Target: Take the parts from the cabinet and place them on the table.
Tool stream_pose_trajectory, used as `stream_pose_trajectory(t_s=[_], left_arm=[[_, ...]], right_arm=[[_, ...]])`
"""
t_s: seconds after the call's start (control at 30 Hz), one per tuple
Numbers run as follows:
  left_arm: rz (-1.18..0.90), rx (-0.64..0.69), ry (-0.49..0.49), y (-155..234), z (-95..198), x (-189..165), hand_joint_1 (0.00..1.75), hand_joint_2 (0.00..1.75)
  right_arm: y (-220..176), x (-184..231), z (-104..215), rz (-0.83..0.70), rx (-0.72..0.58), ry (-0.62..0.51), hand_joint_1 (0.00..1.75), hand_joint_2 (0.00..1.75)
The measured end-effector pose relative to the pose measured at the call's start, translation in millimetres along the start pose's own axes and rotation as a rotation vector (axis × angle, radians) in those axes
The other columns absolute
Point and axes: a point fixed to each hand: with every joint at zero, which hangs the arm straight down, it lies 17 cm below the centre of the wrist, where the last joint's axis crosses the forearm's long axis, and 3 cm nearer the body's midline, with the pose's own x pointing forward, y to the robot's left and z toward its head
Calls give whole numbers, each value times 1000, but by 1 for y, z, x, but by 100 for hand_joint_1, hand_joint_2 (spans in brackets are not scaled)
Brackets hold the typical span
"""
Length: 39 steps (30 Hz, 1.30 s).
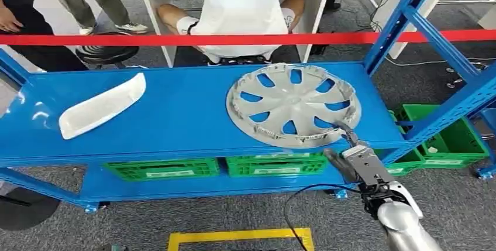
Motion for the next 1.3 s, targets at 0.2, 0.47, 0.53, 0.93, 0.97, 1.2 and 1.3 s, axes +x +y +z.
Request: stream_pose_trajectory(t_s=[0.2,0.47,0.53,0.93,0.97,1.2,1.3], left_arm=[[-5,-4,-5,0,-1,3,0,0],[-31,0,6,0,-3,4,0,0],[-40,-1,6,-1,-3,5,0,0],[-75,-16,11,-6,-5,10,0,0],[-80,-18,11,-6,-5,10,0,0],[-93,-17,10,-5,-6,12,0,0],[-101,-19,9,-5,-6,13,0,0]], right_arm=[[-1,21,-8,47,2,-74,0,175],[10,57,-20,231,60,-211,0,175],[13,63,-24,323,74,-244,0,175],[45,67,-19,628,236,-381,0,175],[48,64,-16,650,263,-386,0,175],[73,31,11,686,486,-362,0,175],[76,24,18,687,528,-352,0,175]])
